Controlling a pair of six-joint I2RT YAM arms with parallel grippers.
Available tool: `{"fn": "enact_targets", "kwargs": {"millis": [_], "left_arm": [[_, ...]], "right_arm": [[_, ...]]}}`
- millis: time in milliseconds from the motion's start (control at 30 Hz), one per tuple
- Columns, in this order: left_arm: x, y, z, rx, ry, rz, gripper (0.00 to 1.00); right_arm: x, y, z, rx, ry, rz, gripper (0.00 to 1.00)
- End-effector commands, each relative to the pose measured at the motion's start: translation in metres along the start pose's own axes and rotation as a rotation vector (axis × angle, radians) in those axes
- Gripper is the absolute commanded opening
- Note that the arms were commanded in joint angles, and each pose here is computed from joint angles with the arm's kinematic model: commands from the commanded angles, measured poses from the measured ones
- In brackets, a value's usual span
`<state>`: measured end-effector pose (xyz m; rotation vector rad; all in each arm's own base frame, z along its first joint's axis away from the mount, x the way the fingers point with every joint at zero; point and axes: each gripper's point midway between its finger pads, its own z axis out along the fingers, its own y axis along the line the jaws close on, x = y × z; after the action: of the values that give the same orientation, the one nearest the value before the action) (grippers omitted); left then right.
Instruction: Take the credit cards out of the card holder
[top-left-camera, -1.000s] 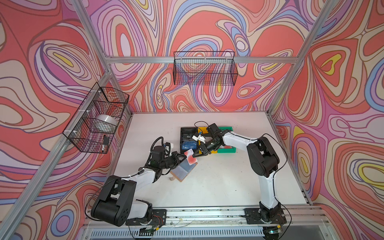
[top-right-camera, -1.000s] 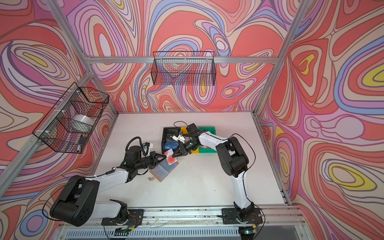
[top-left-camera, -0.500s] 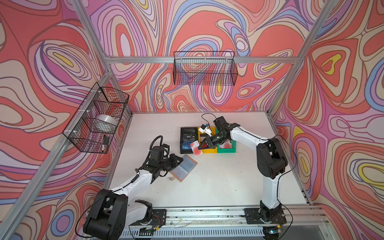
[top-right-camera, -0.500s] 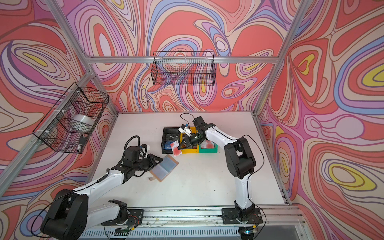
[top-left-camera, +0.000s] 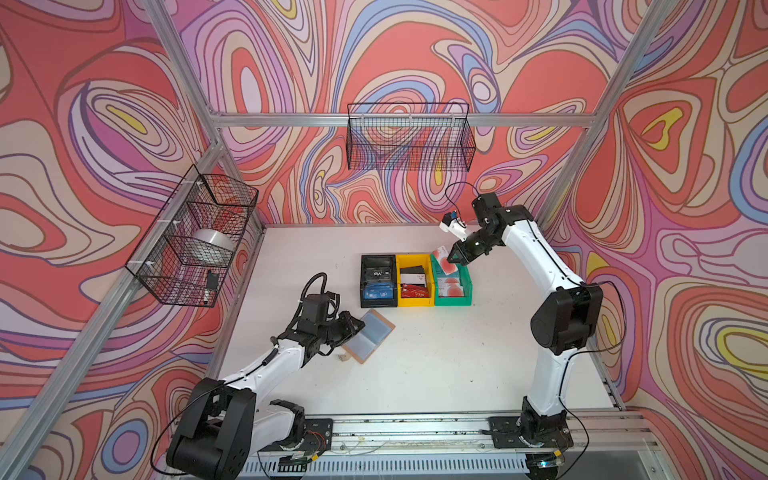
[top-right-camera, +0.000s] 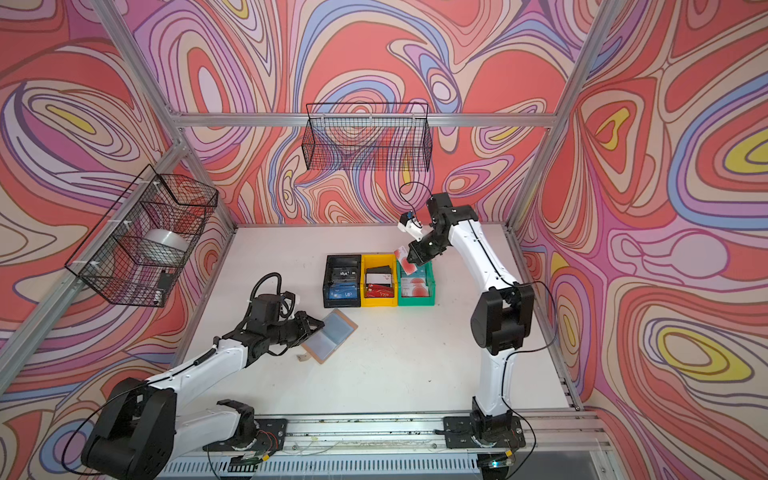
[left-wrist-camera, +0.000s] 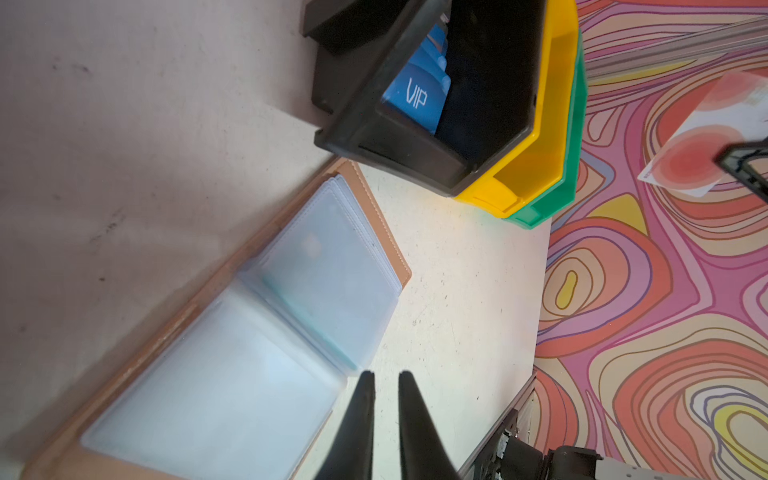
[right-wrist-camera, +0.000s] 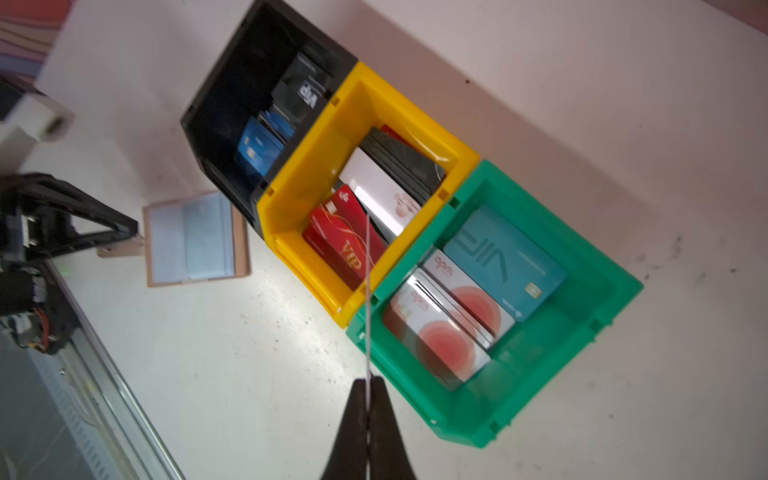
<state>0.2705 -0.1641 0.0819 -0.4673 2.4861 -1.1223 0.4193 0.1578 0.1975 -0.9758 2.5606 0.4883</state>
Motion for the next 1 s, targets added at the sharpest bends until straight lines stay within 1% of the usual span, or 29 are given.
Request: {"fn": "enact_targets", "kwargs": {"millis": [0, 133, 233, 467, 733, 967], "left_arm": [[-0.002, -0.001, -0.002, -0.017, -0.006, 0.012, 0.16], [-0.002, -0.001, -0.002, -0.017, -0.008, 0.003, 0.16], [-0.002, 0.0, -0.002, -0.02, -0.01, 0.0, 0.15], [-0.003, 0.001, -0.003, -0.029, -0.012, 0.0, 0.15], [-0.003, 0.003, -0.002, -0.038, -0.013, 0.0, 0.15], [-0.002, 0.005, -0.003, -0.046, -0.012, 0.0, 0.15]], "right_arm": [[0.026, -0.009, -0.011, 0.088, 0.134, -0.21, 0.0], [0.026, -0.021, -0.013, 0.139, 0.175, -0.308, 0.0], [0.026, -0.03, -0.011, 0.158, 0.207, -0.344, 0.0], [0.043, -0.047, 0.019, 0.154, 0.306, -0.357, 0.0], [0.048, -0.046, 0.042, 0.097, 0.324, -0.347, 0.0], [0.067, -0.043, 0.066, 0.083, 0.427, -0.362, 0.0]]}}
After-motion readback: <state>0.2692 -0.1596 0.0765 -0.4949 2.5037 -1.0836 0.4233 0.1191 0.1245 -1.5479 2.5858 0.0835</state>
